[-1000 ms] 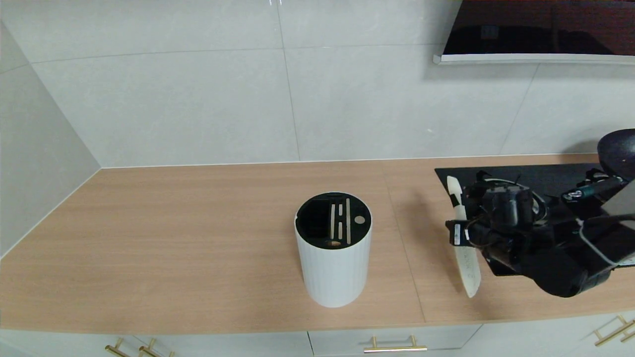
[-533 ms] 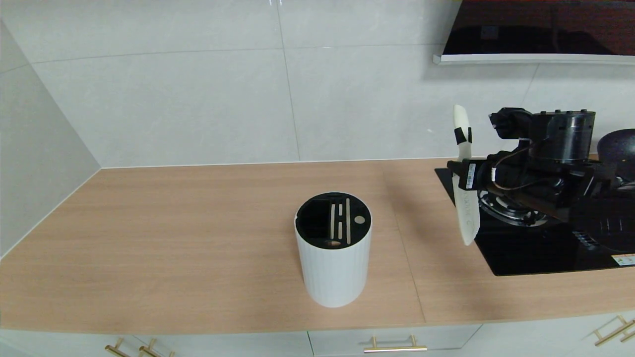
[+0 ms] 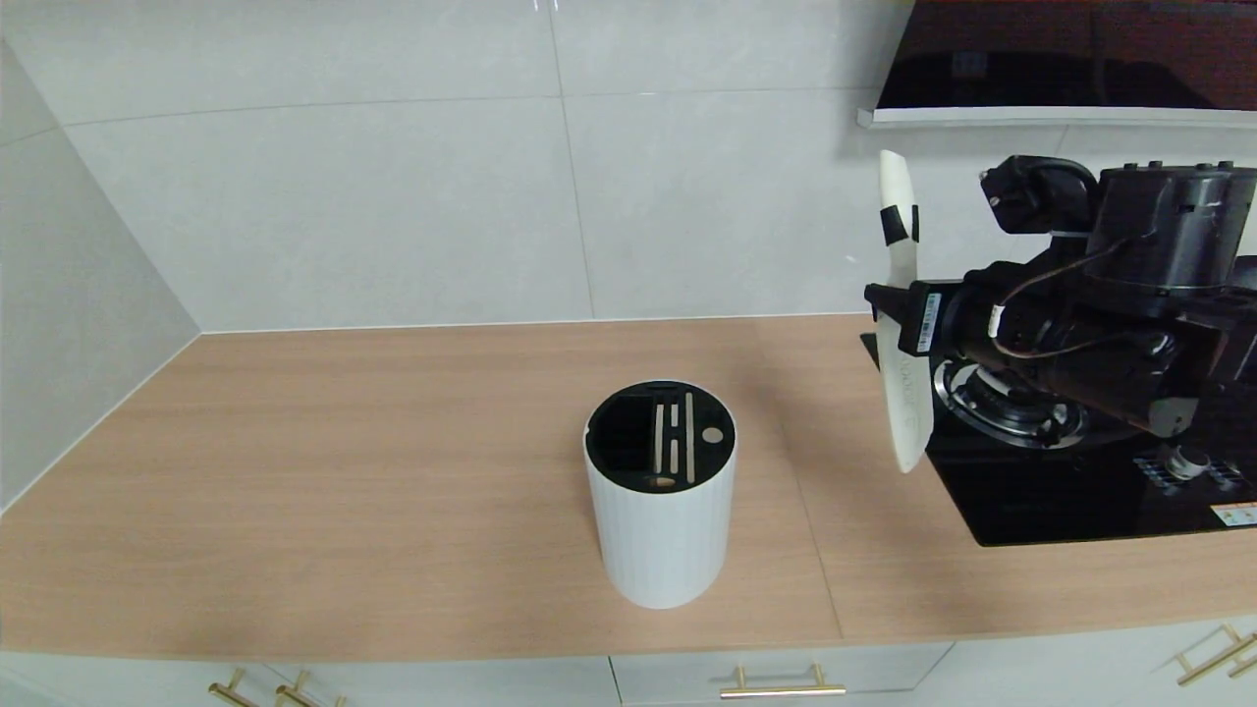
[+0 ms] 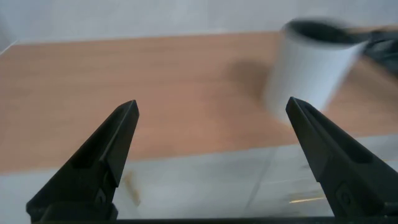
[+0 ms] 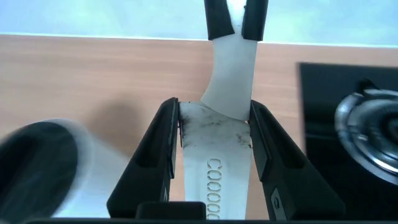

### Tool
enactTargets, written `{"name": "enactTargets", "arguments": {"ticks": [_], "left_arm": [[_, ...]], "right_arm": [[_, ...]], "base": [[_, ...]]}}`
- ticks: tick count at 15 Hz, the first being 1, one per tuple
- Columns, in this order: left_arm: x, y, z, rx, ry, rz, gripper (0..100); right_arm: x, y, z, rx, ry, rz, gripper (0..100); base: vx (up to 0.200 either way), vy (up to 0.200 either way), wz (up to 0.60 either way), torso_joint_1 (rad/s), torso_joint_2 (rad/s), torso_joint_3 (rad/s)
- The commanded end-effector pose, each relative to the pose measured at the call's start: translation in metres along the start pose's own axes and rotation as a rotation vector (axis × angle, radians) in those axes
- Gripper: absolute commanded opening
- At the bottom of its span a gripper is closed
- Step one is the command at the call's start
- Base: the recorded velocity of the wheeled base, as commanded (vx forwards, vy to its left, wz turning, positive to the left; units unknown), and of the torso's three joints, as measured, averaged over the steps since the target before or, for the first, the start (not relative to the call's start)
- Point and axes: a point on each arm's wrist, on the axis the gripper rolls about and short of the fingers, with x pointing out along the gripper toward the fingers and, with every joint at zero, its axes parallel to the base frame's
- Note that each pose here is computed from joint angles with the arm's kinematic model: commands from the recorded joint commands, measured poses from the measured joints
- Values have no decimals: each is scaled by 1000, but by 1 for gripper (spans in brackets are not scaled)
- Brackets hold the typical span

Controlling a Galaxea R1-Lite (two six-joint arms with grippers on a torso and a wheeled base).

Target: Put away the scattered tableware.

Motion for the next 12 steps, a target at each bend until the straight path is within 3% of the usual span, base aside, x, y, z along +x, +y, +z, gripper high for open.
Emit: {"name": "enactTargets", "arguments": {"ticks": [1, 2, 4, 6, 8, 9, 11, 12], "left_arm": [[76, 6, 96, -55, 157, -175, 100], [106, 9, 111, -63, 177, -209, 100], [168, 8, 116, -87, 202, -300, 100], [213, -10, 108, -236, 201, -396, 100], [248, -32, 109, -430, 170, -484, 100], [261, -40, 109, -485, 172, -510, 100], [283, -55, 99, -558, 221, -542, 100], [287, -62, 93, -578, 240, -560, 100]], "right_arm": [[-17, 24, 12, 3, -40, 79, 0], [-19, 33, 12, 2, -41, 82, 0], [-26, 50, 12, 5, -52, 109, 0], [-40, 67, 15, 10, -62, 180, 0], [-47, 84, 11, 5, -51, 219, 0], [-49, 90, 7, 0, -41, 224, 0], [-59, 105, -4, -19, -7, 270, 0], [-64, 111, -8, -25, 3, 294, 0]], "base": [[0, 0, 0, 0, 0, 0], [0, 0, 0, 0, 0, 0], [0, 0, 0, 0, 0, 0], [0, 0, 0, 0, 0, 0], [0, 0, 0, 0, 0, 0], [0, 0, 0, 0, 0, 0], [0, 0, 0, 0, 0, 0], [0, 0, 0, 0, 0, 0]]}}
